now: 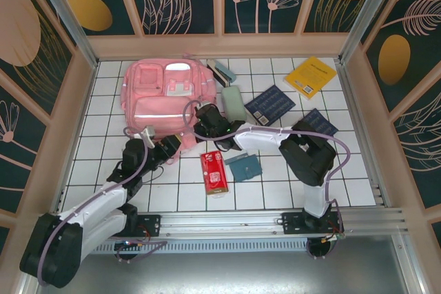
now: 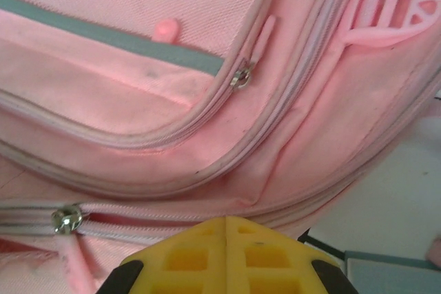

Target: Pack books, pencil case, and school supplies into a backpack

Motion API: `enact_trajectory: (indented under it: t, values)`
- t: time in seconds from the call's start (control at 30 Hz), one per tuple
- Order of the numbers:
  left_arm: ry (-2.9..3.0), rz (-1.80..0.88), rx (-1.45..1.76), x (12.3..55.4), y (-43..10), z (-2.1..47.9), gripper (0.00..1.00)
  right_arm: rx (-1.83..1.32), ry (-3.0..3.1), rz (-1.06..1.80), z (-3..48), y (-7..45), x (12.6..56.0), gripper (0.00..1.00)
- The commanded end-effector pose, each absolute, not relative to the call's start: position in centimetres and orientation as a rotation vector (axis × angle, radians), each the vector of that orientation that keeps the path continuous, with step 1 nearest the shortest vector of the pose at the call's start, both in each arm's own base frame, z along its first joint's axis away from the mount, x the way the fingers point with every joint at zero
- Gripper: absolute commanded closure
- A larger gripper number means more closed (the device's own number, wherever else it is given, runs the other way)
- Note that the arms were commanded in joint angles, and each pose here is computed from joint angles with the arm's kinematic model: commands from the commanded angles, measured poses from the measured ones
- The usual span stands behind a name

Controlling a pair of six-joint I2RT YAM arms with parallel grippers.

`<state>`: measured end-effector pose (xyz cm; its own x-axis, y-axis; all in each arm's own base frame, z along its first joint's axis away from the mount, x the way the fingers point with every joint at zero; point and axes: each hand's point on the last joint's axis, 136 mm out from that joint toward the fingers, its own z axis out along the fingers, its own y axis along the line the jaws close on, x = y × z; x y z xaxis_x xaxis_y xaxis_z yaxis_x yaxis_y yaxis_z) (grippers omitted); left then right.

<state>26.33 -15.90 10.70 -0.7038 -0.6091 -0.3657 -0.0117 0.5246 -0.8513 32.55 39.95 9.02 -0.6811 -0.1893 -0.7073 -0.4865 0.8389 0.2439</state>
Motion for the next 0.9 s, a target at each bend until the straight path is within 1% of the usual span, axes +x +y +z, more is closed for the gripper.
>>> enact_trajectory:
  t: [0.0, 0.1, 0.17, 0.23, 0.33, 0.43, 0.57, 0.77, 0.87]
  values:
    - [2.063, -1.222, -0.457, 27.3, -17.5, 12.5, 0.47, -0.467, 2.288, 0.584, 9.5, 40.2, 32.7, 0.97]
    - [2.104, -1.216, -0.491, 27.5, -17.7, 11.1, 0.47, -0.467, 2.289, 0.588, 9.4, 40.3, 32.7, 0.97]
    - [2.129, -1.217, -0.516, 27.5, -17.8, 10.2, 0.45, -0.465, 2.290, 0.588, 9.3, 40.2, 32.7, 0.97]
    - [2.134, -1.252, -0.513, 27.4, -18.3, 10.1, 0.40, -0.462, 2.292, 0.596, 9.1, 40.2, 32.5, 0.97]
    - [2.132, -1.280, -0.510, 27.6, -18.8, 10.1, 0.39, -0.463, 2.298, 0.607, 8.8, 40.3, 32.4, 0.97]
    - [2.133, -1.284, -0.517, 27.9, -19.0, 10.1, 0.36, -0.454, 2.305, 0.611, 8.5, 40.3, 32.4, 0.97]
    - [2.139, -1.308, -0.526, 28.3, -19.5, 10.1, 0.36, -0.431, 2.300, 0.602, 8.6, 40.1, 32.7, 0.98]
    - [2.170, -1.286, -0.582, 28.5, -19.3, 8.7, 0.36, -0.429, 2.266, 0.608, 10.0, 40.2, 33.2, 0.98]
    - [2.151, -1.292, -0.587, 28.6, -19.2, 9.2, 0.37, -0.416, 2.238, 0.615, 11.3, 40.1, 33.8, 0.98]
